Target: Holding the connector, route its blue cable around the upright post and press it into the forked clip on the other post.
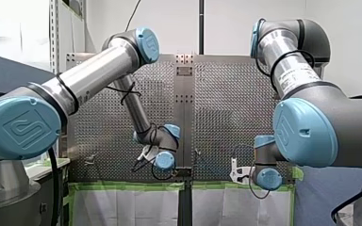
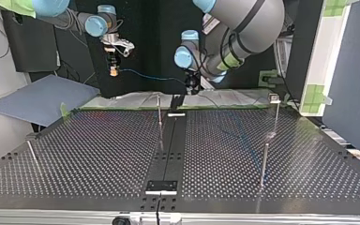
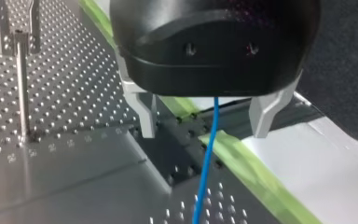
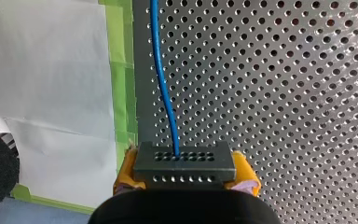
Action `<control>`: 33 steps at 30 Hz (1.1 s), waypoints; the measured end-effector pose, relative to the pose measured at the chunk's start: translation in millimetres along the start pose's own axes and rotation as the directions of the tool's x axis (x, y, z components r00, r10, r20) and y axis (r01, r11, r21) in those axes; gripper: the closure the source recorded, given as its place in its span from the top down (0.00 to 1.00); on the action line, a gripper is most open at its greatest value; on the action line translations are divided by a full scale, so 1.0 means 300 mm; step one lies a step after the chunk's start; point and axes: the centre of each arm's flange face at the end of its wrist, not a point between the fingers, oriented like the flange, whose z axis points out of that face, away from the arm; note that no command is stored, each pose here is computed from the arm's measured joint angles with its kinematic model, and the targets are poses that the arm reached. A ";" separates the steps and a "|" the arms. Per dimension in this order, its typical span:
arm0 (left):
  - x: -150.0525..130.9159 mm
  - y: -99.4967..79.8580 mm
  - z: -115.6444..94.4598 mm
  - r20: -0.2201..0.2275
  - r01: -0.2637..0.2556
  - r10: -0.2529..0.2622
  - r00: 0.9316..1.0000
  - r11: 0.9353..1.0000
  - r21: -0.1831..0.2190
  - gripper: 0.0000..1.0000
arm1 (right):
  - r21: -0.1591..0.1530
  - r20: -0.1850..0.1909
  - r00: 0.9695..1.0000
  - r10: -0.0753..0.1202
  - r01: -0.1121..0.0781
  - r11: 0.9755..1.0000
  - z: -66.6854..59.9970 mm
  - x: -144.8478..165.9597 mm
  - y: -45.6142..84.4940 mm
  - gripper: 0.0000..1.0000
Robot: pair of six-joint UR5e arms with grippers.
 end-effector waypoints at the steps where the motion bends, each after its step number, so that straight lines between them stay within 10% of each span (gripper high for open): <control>1: 0.002 -0.013 0.003 0.003 0.005 -0.005 1.000 1.000 0.007 0.99 | 0.000 0.000 1.000 0.000 0.000 1.000 0.000 0.000 -0.001 0.00; 20: 0.023 -0.119 -0.003 0.009 0.130 -0.134 0.991 0.976 0.176 0.99 | -0.001 0.000 1.000 -0.003 0.003 1.000 -0.001 0.000 -0.002 0.00; 33: -0.030 -0.149 0.022 0.087 0.258 -0.289 0.953 0.930 0.261 0.99 | 0.001 -0.003 1.000 -0.013 0.013 1.000 0.002 0.002 -0.007 0.00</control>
